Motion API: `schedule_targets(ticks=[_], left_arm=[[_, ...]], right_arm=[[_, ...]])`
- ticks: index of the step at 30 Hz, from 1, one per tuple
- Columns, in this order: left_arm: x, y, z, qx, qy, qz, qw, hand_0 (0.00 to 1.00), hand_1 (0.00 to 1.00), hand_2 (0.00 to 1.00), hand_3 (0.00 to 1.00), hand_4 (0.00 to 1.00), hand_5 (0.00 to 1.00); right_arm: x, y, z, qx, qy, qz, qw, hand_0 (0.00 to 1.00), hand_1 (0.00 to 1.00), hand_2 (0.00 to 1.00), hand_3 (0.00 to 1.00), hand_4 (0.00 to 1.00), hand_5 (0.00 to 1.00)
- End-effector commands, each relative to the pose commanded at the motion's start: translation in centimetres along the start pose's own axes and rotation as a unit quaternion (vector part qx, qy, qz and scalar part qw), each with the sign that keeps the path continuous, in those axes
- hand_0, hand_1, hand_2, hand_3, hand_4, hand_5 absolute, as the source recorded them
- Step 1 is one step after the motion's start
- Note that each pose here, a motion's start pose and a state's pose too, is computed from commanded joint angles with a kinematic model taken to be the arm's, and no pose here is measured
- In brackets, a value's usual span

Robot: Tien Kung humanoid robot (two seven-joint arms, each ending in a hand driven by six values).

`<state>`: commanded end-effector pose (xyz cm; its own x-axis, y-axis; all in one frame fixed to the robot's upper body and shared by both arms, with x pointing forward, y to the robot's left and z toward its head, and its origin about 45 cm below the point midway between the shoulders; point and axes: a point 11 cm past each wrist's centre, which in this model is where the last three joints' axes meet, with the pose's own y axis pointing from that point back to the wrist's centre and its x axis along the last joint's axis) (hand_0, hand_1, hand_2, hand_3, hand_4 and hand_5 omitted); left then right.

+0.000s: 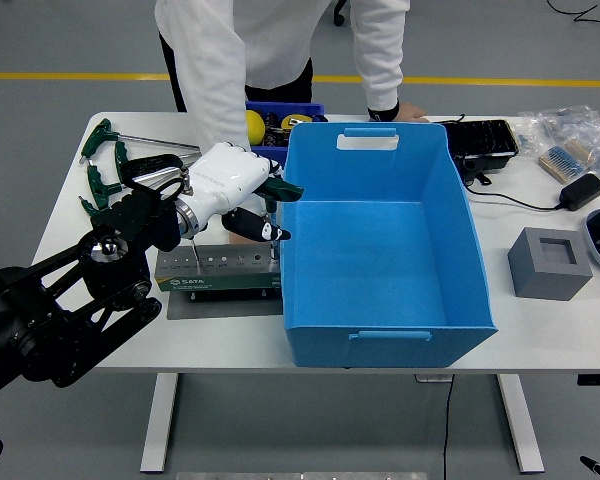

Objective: Lift tool from toolbox,place it in box,lift tool from toolbox,place it in box

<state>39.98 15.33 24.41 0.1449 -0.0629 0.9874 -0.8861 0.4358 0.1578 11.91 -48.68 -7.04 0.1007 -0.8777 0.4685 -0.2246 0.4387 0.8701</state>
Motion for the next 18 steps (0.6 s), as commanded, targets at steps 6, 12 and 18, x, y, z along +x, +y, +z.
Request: schedule_targets(ticks=[6, 12, 18], left_arm=[[-0.1, -0.1, -0.3, 0.010, -0.003, 0.006, 1.000, 0.409, 0.309, 0.303, 0.423, 0.998, 0.709], [-0.6, -0.3, -0.2, 0.020, -0.003, 0.014, 1.000, 0.332, 0.218, 0.233, 0.316, 0.998, 0.730], [-1.0, -0.4, -0.2, 0.024, -0.007, 0.013, 1.000, 0.287, 0.173, 0.201, 0.257, 0.998, 0.751]], right_arm=[[-0.1, 0.0, 0.2, -0.002, 0.000, 0.000, 1.000, 0.767, 0.687, 0.727, 0.669, 0.951, 0.767], [-0.2, 0.0, 0.2, -0.003, 0.000, -0.001, 1.000, 0.767, 0.687, 0.727, 0.668, 0.951, 0.767], [-0.4, 0.0, 0.3, -0.004, 0.001, -0.003, 1.000, 0.767, 0.687, 0.726, 0.669, 0.952, 0.766]])
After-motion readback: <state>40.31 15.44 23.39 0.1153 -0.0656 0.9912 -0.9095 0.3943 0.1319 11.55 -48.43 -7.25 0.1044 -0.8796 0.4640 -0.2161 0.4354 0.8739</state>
